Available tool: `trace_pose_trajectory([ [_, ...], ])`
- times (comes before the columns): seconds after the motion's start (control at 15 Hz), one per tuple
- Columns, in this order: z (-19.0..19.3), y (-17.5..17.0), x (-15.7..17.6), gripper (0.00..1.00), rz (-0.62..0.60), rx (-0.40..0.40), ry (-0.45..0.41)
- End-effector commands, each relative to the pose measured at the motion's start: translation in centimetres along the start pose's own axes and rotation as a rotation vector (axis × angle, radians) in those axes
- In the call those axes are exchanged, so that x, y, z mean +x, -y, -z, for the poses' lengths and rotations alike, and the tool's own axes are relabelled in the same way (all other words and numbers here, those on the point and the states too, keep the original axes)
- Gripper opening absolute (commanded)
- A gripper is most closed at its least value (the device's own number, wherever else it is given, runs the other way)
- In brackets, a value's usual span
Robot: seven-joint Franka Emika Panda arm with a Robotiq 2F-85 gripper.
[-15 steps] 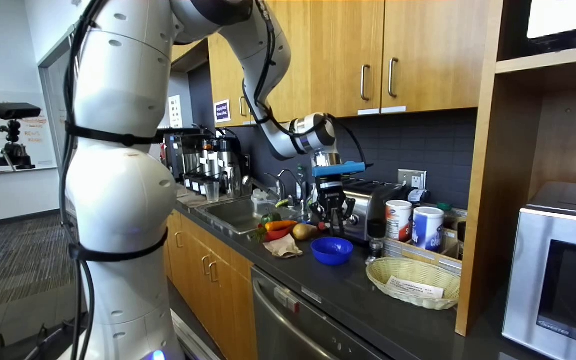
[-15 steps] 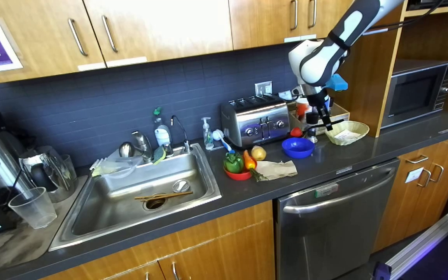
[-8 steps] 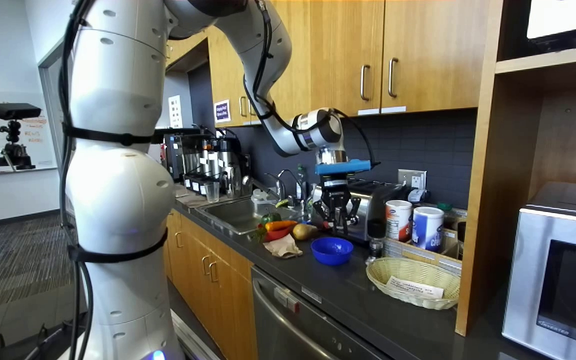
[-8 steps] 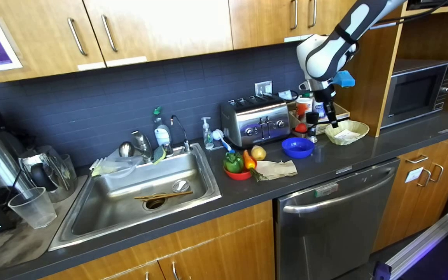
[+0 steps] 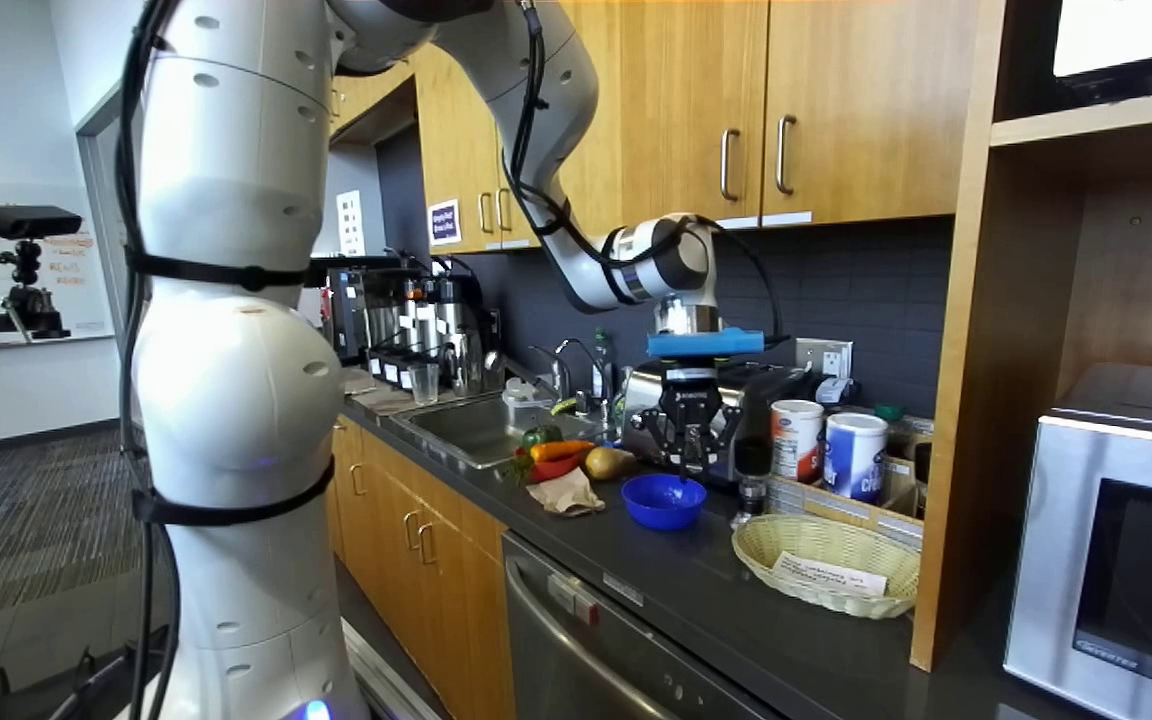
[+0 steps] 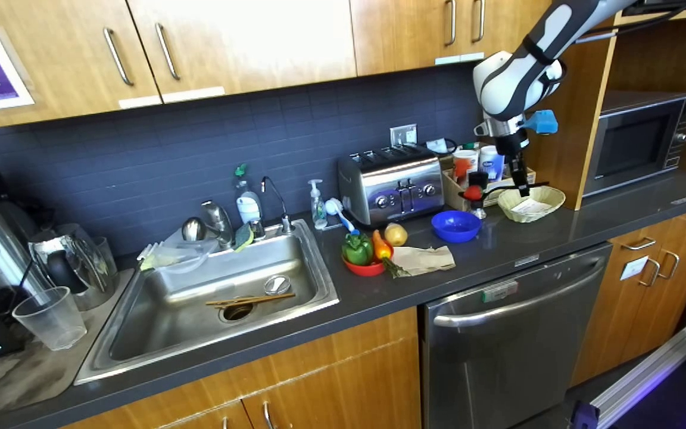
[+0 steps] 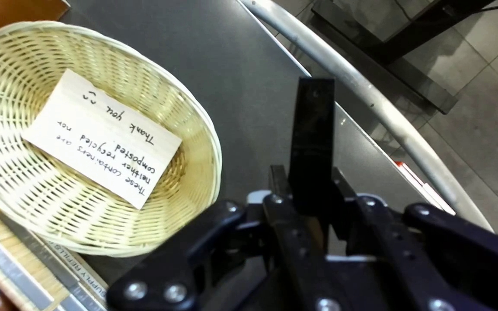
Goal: Scoop up the object in the blue bowl and put it into the weaved basket
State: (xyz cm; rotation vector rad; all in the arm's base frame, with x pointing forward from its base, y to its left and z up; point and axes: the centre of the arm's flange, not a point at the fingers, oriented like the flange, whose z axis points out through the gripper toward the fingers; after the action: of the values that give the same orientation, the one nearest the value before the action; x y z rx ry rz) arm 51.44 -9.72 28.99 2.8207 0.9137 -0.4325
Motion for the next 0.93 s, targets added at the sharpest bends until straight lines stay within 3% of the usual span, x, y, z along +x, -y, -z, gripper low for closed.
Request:
trace_pose_trajectory([
  [0.0,0.1,-0.1,-1.9,0.06,-0.024,0.016,-0.04],
  [0.87,-1.6,-2.3,-4.8,0.06,-0.156,0.087,-0.136],
])
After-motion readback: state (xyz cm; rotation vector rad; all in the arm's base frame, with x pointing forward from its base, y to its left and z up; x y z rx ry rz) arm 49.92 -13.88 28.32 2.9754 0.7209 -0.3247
